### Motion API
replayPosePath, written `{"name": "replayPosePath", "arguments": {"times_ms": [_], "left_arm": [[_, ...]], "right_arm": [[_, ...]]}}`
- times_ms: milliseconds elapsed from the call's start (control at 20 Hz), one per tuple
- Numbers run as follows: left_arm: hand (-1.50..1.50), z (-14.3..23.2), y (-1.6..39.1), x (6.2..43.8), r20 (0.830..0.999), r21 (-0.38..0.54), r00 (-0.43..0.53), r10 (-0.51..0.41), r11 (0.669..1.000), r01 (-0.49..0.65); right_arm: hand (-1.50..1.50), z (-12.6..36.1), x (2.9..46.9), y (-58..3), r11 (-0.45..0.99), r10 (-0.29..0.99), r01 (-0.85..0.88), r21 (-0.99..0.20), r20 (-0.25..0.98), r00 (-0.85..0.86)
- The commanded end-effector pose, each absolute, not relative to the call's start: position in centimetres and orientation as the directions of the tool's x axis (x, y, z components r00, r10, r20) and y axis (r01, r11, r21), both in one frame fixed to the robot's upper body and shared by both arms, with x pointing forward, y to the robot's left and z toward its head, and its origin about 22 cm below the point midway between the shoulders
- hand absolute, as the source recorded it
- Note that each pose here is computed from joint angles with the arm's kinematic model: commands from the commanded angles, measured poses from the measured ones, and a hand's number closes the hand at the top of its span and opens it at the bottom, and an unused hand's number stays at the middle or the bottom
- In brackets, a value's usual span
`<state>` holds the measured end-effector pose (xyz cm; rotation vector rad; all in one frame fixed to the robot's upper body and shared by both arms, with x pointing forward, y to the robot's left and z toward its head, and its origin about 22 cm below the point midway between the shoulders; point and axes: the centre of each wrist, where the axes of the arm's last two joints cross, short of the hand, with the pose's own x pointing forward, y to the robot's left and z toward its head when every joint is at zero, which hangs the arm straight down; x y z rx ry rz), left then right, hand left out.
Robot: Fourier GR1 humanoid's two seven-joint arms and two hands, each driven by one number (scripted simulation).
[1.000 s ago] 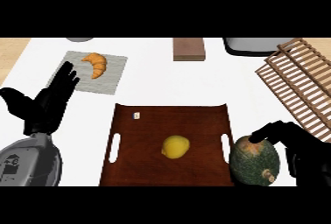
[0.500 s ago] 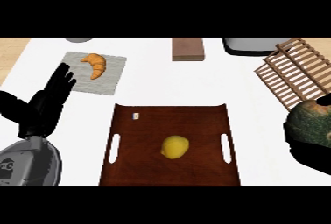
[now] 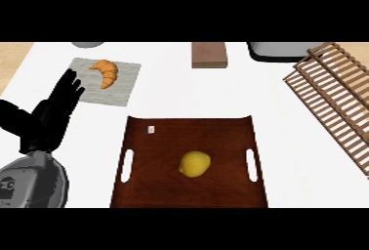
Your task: Pick the squash from the tray and place it in the tiered shelf
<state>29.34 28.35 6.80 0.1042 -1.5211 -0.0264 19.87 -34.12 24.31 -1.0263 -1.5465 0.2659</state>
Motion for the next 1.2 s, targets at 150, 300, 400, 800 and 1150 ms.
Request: {"name": "replayPosePath", "arguments": {"times_ms": [150, 300, 400, 800, 1150], "left_arm": [[0.0, 6.7, 29.0, 30.5, 0.996, 0.087, 0.04, -0.085, 0.995, -0.039], [0.0, 5.4, 27.4, 29.3, 0.996, 0.086, 0.037, -0.086, 0.996, -0.014], [0.0, 6.3, 27.3, 29.4, 0.995, 0.087, 0.048, -0.086, 0.996, -0.021], [0.0, 7.7, 28.6, 29.6, 0.994, 0.095, 0.047, -0.094, 0.995, -0.025], [0.0, 7.1, 27.6, 31.2, 0.995, 0.085, 0.046, -0.084, 0.996, -0.02]], "right_arm": [[1.5, 23.4, 20.3, -43.7, 0.617, 0.682, 0.472, -0.629, 0.727, 0.078], [1.5, 22.2, 19.5, -45.6, 0.62, 0.68, 0.466, -0.631, 0.729, 0.082], [1.5, 22.9, 20.4, -46.9, 0.611, 0.695, 0.456, -0.647, 0.714, 0.081], [1.5, 20.6, 19.6, -50.2, 0.607, 0.693, 0.47, -0.641, 0.716, 0.081], [-1.5, 16.2, 23.5, -49.9, 0.535, 0.638, 0.594, -0.601, 0.748, 0.182]]}}
